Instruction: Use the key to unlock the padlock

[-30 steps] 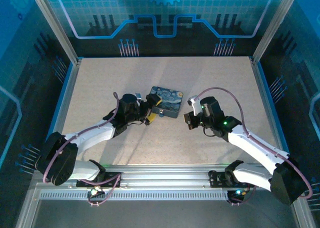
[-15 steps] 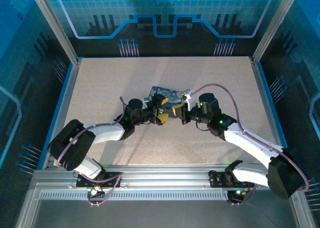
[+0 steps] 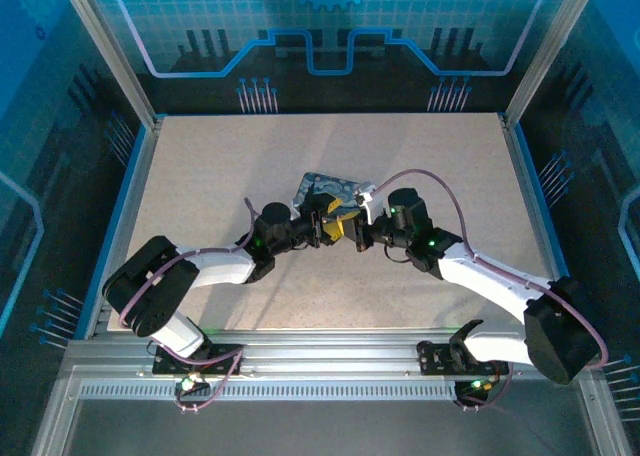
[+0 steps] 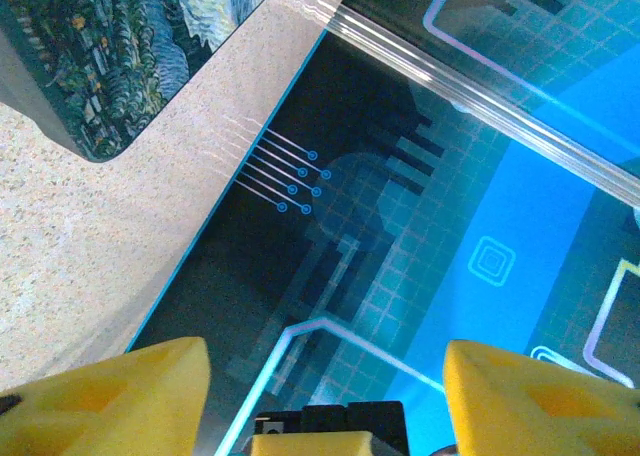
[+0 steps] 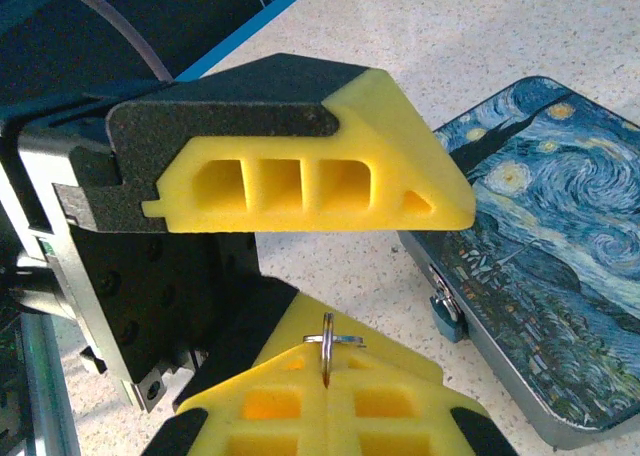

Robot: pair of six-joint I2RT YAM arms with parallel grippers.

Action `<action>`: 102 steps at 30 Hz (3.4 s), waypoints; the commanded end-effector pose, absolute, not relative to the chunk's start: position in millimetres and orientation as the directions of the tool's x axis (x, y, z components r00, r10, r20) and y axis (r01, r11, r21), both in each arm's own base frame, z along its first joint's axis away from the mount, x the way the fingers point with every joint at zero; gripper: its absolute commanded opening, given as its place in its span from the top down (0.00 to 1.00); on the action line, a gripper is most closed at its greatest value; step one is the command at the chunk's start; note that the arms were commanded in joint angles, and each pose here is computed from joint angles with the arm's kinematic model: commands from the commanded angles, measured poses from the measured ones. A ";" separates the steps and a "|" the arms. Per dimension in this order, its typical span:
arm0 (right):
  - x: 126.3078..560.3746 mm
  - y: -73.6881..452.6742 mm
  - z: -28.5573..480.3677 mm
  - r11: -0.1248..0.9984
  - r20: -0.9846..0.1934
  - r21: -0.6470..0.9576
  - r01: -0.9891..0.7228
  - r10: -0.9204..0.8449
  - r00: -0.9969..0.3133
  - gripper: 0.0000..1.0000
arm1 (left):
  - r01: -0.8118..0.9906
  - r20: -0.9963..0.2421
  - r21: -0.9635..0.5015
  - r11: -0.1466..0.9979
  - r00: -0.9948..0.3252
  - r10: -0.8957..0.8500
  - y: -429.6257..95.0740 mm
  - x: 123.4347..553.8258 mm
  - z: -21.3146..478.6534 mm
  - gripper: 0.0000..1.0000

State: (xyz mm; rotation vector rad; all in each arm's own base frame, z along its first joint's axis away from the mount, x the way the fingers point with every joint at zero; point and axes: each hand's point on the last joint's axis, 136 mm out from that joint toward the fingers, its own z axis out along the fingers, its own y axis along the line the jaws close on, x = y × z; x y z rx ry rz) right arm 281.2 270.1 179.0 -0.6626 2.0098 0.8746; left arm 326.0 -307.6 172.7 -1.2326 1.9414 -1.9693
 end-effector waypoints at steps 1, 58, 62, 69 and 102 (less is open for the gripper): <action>275.4 276.3 179.2 0.591 -0.856 0.326 -0.738 -0.148 -0.496 1.00 | -0.429 0.459 -0.880 -0.204 -0.656 -0.599 -305.5 325.7 175.8 0.45; 272.2 278.2 304.3 0.120 -0.711 0.690 -0.714 0.294 -0.638 0.44 | 0.475 -0.460 -0.862 0.176 -0.590 -0.663 -282.7 312.7 322.3 1.00; 274.0 283.1 307.4 0.112 -0.710 0.691 -0.714 0.292 -0.641 0.48 | 0.469 -0.453 -0.867 0.168 -0.598 -0.661 -284.0 312.3 320.1 1.00; 279.8 286.7 309.9 0.118 -0.700 0.702 -0.702 0.293 -0.651 0.58 | 0.466 -0.436 -0.872 0.148 -0.605 -0.666 -285.3 313.0 316.9 1.00; 284.9 276.3 273.5 0.344 -0.772 0.631 -0.695 0.193 -0.606 1.00 | 0.417 -0.453 -0.880 0.228 -0.594 -0.664 -274.3 313.0 305.5 0.57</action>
